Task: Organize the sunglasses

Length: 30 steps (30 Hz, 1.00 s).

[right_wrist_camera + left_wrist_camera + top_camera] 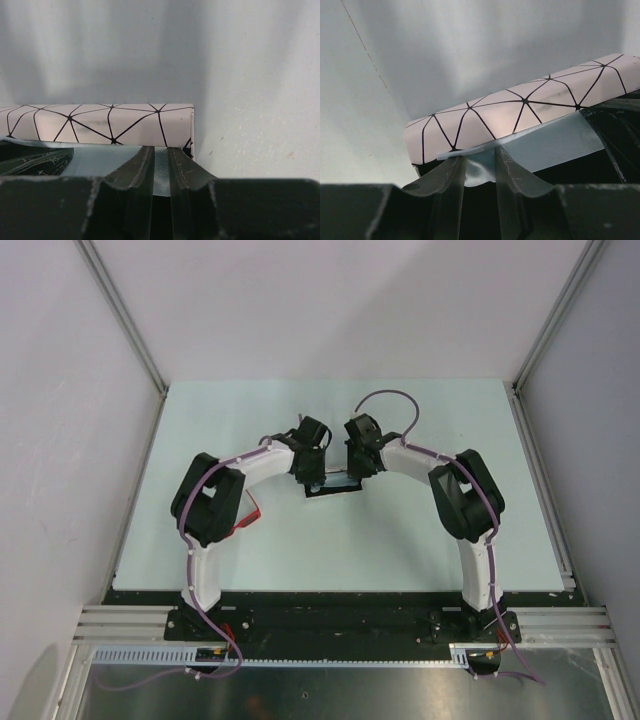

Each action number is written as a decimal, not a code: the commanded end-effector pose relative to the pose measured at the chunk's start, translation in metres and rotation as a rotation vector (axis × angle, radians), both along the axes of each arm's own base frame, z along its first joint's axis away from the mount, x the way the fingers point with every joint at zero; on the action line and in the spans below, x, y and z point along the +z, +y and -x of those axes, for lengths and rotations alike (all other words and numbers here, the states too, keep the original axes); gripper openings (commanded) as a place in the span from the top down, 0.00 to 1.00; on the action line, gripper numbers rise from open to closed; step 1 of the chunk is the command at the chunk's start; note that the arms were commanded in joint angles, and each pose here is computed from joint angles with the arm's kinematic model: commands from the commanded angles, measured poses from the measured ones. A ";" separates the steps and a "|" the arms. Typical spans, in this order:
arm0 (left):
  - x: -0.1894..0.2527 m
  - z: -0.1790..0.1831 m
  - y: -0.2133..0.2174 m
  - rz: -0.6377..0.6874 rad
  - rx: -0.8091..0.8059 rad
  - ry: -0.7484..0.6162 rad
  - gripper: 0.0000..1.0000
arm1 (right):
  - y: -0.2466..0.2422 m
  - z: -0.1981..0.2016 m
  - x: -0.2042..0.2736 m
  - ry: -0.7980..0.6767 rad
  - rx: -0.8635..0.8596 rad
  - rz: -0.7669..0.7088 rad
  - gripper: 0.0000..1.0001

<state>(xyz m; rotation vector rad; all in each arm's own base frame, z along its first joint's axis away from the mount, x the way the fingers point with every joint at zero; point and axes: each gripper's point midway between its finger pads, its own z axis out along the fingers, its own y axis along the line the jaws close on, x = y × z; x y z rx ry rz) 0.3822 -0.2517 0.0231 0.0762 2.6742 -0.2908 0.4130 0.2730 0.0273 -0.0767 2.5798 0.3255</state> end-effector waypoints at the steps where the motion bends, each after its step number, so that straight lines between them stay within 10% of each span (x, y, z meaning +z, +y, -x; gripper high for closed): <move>1: 0.029 -0.010 -0.006 0.033 -0.013 -0.076 0.65 | 0.007 -0.013 0.023 -0.082 -0.002 -0.035 0.77; 30: 0.095 -0.032 0.026 0.100 0.061 -0.206 0.55 | 0.034 -0.003 0.054 -0.218 0.052 -0.047 0.61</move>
